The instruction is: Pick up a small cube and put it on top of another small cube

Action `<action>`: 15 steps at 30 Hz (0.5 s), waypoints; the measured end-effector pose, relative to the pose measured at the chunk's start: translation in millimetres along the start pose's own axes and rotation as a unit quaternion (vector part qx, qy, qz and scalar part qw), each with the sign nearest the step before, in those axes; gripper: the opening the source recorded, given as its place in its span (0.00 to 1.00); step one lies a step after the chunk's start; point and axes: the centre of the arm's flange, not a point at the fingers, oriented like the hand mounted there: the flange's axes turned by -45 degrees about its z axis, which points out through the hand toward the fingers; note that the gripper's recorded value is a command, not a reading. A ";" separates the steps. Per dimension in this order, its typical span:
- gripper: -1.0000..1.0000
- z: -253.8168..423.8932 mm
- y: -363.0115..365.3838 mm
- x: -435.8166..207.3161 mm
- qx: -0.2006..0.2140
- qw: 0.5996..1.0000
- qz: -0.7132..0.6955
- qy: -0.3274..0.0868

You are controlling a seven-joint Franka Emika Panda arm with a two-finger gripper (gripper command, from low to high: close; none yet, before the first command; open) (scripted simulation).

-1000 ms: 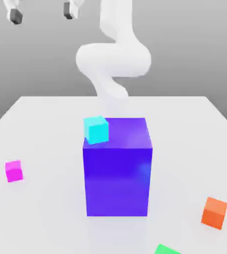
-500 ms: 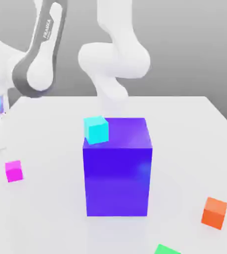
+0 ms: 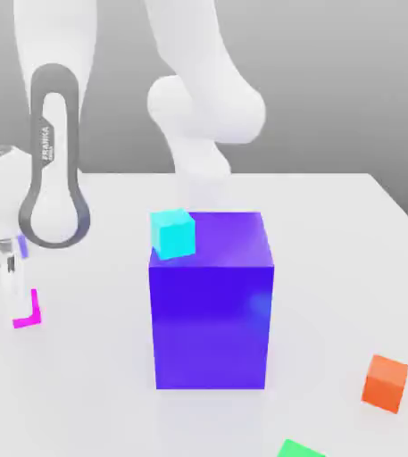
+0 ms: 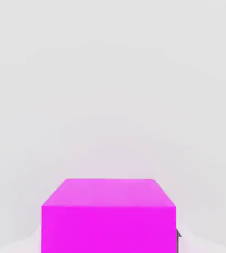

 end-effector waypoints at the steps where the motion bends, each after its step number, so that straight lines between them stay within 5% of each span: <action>1: 0.00 -5.8 0.1 0.8 0.000 1.000 0.000 0.001; 9: 0.00 -66.5 -2.2 11.5 0.000 1.000 0.006 0.011; 15: 0.00 -79.7 -126.0 13.9 -0.006 0.994 -0.107 0.015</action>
